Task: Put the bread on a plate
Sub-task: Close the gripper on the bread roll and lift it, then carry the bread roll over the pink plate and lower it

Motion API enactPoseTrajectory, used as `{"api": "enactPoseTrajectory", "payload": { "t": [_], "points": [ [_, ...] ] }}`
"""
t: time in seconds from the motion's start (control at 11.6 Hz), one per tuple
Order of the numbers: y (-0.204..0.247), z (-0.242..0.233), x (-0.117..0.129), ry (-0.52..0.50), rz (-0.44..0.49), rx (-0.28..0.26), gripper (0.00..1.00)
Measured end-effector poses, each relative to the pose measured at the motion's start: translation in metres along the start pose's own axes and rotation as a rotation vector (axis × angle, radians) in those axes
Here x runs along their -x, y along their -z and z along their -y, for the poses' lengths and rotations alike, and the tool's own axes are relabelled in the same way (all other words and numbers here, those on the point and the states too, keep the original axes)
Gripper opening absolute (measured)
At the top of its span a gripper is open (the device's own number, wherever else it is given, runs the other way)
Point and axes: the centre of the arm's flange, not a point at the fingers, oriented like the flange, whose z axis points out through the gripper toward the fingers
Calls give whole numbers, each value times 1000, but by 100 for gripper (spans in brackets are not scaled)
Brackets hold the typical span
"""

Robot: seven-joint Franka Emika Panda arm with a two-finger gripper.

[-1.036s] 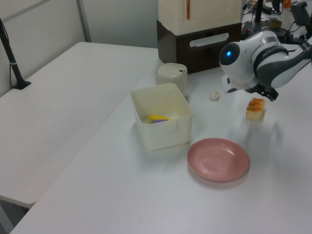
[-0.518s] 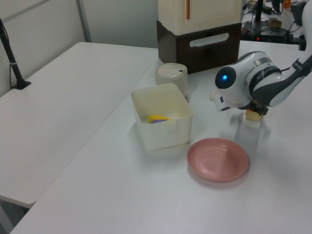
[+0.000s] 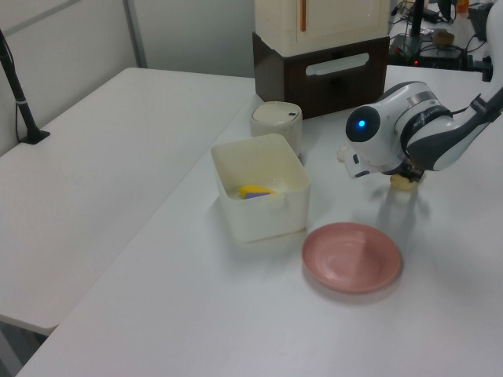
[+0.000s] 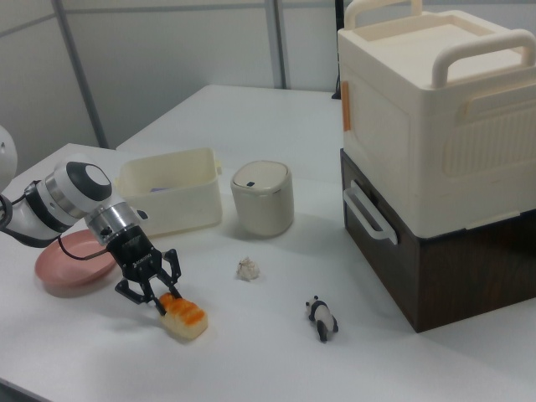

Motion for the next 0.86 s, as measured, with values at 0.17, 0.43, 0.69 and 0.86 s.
{"api": "enactPoseTrajectory", "payload": {
  "t": [0.17, 0.43, 0.69, 0.86],
  "points": [
    [0, 0, 0, 17, 2, 3, 30],
    [5, -4, 2, 11, -4, 11, 29],
    [59, -25, 28, -95, -95, -3, 29],
    [108, -33, 57, -171, -173, -29, 28]
  ]
}}
